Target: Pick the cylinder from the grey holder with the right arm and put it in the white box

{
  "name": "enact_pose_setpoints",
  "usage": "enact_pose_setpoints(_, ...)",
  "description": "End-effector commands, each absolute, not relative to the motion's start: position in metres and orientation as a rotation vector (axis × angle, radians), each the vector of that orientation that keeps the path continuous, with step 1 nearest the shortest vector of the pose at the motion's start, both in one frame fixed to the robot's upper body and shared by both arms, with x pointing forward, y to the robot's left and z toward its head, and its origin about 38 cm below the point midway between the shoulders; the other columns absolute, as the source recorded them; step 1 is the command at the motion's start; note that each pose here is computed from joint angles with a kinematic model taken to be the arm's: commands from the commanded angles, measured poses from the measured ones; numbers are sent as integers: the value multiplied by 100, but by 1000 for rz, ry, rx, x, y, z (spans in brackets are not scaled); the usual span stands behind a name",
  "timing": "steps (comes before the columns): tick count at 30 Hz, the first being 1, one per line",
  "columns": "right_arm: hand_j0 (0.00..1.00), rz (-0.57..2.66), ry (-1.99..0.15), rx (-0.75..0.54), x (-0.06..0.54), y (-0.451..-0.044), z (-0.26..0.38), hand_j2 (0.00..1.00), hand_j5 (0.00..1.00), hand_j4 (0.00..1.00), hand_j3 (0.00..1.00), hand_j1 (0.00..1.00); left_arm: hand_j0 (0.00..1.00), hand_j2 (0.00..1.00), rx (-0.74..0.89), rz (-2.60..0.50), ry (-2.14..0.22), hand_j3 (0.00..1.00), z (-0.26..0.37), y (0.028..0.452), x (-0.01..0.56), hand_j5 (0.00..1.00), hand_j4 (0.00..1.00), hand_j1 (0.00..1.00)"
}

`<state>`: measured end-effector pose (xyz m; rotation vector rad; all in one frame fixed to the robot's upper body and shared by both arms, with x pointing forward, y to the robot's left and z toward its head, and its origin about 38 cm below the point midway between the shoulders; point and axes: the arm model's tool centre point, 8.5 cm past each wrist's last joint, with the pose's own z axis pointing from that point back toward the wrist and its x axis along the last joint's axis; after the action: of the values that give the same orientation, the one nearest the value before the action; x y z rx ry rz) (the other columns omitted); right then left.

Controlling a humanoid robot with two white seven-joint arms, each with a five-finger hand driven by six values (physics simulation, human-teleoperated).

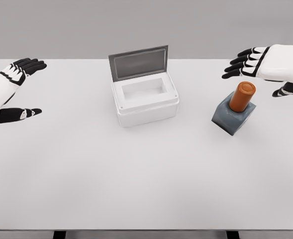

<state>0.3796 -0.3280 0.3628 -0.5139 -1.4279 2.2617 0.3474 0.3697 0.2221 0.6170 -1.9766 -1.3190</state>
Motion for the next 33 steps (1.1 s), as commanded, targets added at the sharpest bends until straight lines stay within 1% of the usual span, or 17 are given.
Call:
enact_pose_setpoints(1,100,2258,-1435,-517,379,-329,365,100,100,100,100,100,100,100,615,-1313,-1981,100,223,370,348,100,100,100)
enact_pose_setpoints(4,100,2250,-1432,-523,380,-329,366,100,100,100,100,100,100,100,614,-1313,-1980,100,223,370,347,100,100,100)
enact_pose_setpoints(8,99,2085,-1365,-551,391,-338,364,99,99,99,99,99,100,100,614,-1313,-1980,100,223,370,347,100,100,100)
enact_pose_setpoints(12,99,1851,-1366,-463,401,-344,364,99,99,99,99,99,100,100,614,-1313,-1980,100,223,370,347,100,100,100)
enact_pose_setpoints(15,99,1754,-1315,-438,406,-351,354,99,99,99,99,99,100,100,614,-1313,-1980,100,223,370,347,100,100,100)
enact_pose_setpoints(21,98,1761,-1243,-380,406,-350,326,98,98,98,98,98,100,100,614,-1313,-1980,100,223,370,347,100,100,100)
enact_pose_setpoints(27,98,1774,-1238,-333,407,-340,312,98,98,98,98,98,100,100,615,-1315,-1979,100,223,370,347,100,100,100)
enact_pose_setpoints(33,98,1745,-1245,-304,421,-336,298,98,98,98,98,98,100,100,617,-1314,-1979,100,223,370,347,100,100,100)
